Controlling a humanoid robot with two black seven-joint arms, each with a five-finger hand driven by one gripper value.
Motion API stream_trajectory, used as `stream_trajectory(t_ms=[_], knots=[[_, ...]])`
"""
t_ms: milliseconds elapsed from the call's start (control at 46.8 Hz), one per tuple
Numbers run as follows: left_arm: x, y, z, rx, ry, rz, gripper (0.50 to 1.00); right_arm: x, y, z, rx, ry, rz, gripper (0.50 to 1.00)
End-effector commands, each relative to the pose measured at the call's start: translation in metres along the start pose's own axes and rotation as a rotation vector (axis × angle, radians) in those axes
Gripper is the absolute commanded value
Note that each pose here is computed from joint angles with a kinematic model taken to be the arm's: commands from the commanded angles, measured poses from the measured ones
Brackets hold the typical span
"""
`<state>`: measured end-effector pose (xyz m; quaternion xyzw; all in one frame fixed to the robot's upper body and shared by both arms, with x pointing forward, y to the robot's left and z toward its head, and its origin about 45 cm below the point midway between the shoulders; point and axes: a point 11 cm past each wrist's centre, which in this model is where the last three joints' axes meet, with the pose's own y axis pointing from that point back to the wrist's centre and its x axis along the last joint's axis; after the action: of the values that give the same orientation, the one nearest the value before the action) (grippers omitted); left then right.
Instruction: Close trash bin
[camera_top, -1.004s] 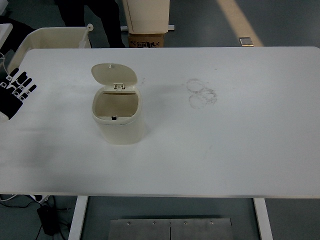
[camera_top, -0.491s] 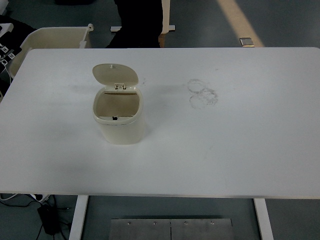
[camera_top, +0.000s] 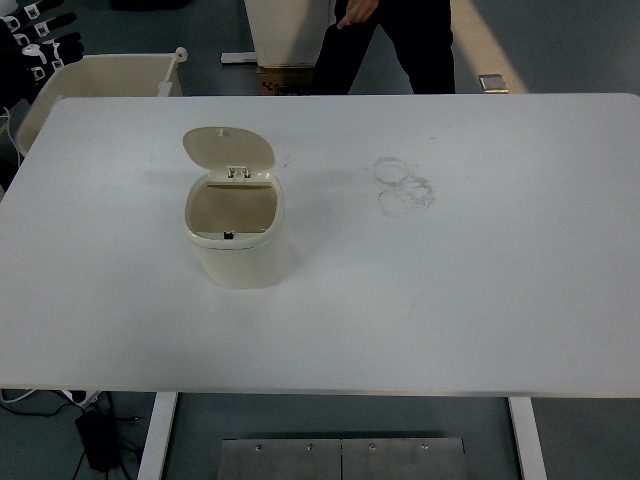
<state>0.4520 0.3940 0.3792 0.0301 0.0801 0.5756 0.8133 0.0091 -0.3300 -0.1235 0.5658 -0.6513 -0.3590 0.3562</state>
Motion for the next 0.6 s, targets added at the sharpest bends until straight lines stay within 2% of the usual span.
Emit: stream_trajectory(t_ms=[0, 171, 342, 470, 577], knots=[[-0.012, -0.006, 0.007, 0.016, -0.043, -0.033, 1.000, 0.000, 0.000, 0.000, 0.000, 0.000, 0.000, 0.991], [-0.050, -0.016, 0.030, 0.047, -0.159, -0.127, 1.000, 0.000, 0.000, 0.000, 0.000, 0.000, 0.000, 0.991], [-0.087, -0.021, 0.043, 0.115, -0.293, -0.216, 1.000, 0.000, 0.000, 0.000, 0.000, 0.000, 0.000, 0.991], [-0.107, -0.024, 0.038, 0.154, -0.338, -0.268, 1.000, 0.000, 0.000, 0.000, 0.000, 0.000, 0.000, 0.991], [-0.119, -0.022, 0.022, 0.211, -0.369, -0.306, 1.000, 0.000, 0.000, 0.000, 0.000, 0.000, 0.000, 0.991]])
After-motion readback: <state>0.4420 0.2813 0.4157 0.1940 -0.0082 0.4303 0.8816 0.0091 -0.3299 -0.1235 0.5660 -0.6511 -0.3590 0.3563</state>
